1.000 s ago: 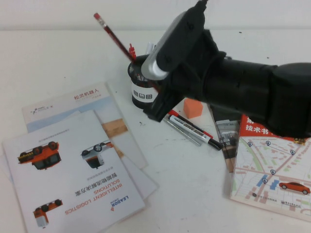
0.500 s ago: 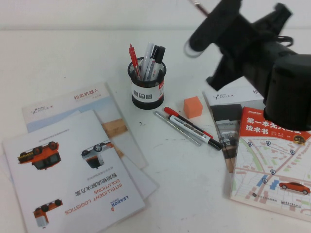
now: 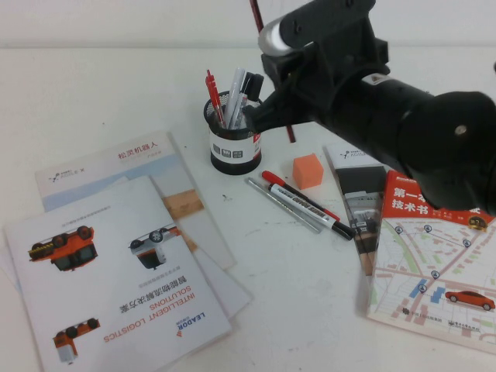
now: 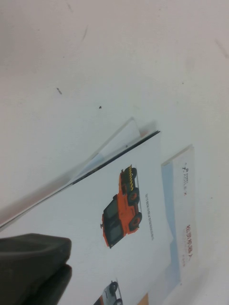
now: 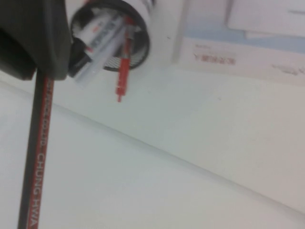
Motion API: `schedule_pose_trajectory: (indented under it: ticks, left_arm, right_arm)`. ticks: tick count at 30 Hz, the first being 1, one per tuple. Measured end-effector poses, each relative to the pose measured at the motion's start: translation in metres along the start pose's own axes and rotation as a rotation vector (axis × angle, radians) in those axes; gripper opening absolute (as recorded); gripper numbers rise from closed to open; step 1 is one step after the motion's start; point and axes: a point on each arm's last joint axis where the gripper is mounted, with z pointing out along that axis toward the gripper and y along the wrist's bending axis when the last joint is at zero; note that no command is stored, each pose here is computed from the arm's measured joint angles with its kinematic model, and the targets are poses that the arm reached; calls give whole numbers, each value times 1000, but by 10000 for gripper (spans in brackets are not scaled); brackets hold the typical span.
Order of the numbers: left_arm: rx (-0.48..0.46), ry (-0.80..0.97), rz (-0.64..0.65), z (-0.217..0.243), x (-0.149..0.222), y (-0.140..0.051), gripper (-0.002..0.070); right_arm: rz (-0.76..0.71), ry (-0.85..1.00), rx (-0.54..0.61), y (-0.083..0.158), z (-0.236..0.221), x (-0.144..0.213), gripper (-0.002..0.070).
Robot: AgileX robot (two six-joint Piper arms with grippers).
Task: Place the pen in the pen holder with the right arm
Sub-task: Place the pen onto the pen holder
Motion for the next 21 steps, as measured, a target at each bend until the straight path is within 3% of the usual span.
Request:
schedule_pose_trajectory:
  ticks: [6,11,13,17,19,21]
  left_arm:
    - [0,0,0,0,0,0,-2]
    - [0,0,0,0,0,0,-2]
    - [0,0,0,0,0,0,-2]
    - [0,0,0,0,0,0,-2]
    - [0,0,0,0,0,0,-2]
    - [0,0,0,0,0,0,-2]
  right_arm:
    - [116,-71,-10,1,3,-5,8]
    - [240,-279,-37,2,0,-18,8]
    - [278,-387,-96,4,-1,-24,8]
    - [242,-505,-321,19,5,-23,7]
    - [180,-488,-437,28,10,-13,7]
    - [128,-422,-479,30,19,2,7]
